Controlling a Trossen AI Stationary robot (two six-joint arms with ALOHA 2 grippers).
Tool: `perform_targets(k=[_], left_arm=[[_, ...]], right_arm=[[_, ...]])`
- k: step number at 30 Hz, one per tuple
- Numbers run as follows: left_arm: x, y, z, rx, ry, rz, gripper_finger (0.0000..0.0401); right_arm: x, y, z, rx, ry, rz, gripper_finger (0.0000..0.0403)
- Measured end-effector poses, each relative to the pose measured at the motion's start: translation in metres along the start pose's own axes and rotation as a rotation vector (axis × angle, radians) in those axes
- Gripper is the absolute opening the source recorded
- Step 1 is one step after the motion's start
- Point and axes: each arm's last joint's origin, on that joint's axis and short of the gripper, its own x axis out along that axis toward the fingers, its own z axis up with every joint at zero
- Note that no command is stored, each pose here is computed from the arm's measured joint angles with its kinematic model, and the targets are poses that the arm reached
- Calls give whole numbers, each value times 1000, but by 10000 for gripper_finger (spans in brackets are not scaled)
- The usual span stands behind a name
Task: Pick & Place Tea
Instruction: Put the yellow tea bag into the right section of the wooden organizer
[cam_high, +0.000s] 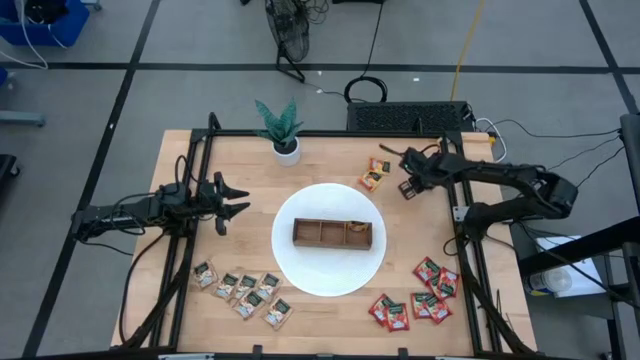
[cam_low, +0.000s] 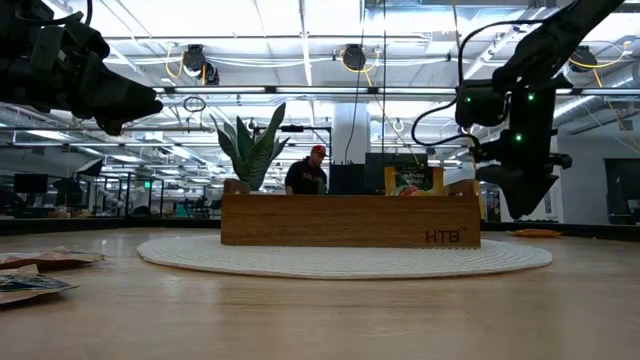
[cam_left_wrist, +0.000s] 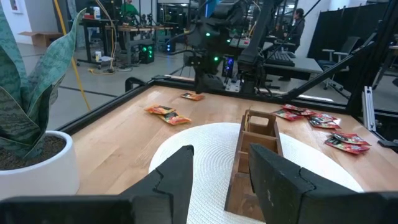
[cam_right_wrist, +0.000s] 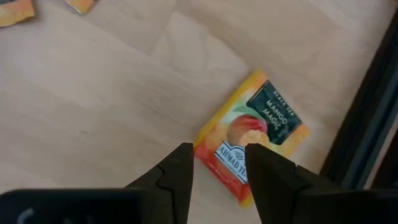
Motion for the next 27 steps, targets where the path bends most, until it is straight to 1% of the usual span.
perform_targets(k=[3, 6, 9, 13, 16, 20, 27], left_arm=[[0, 0, 0, 0, 0, 0, 157], [0, 0, 0, 0, 0, 0, 157], [0, 0, 0, 0, 0, 0, 157], [0, 0, 0, 0, 0, 0, 157], [0, 0, 0, 0, -1, 0, 157], [0, 0, 0, 0, 0, 0, 157], [0, 0, 0, 0, -1, 0, 157]], right_arm=[[6, -2, 4, 12, 25, 58, 155], [14, 1, 8, 13, 35, 76, 182], [21, 2, 9, 9, 55, 43, 203], [29, 2, 9, 1, 71, -23, 211], [33, 3, 8, -2, 97, -38, 206], [34, 2, 4, 19, 139, -55, 187], [34, 0, -1, 17, 198, -76, 132]])
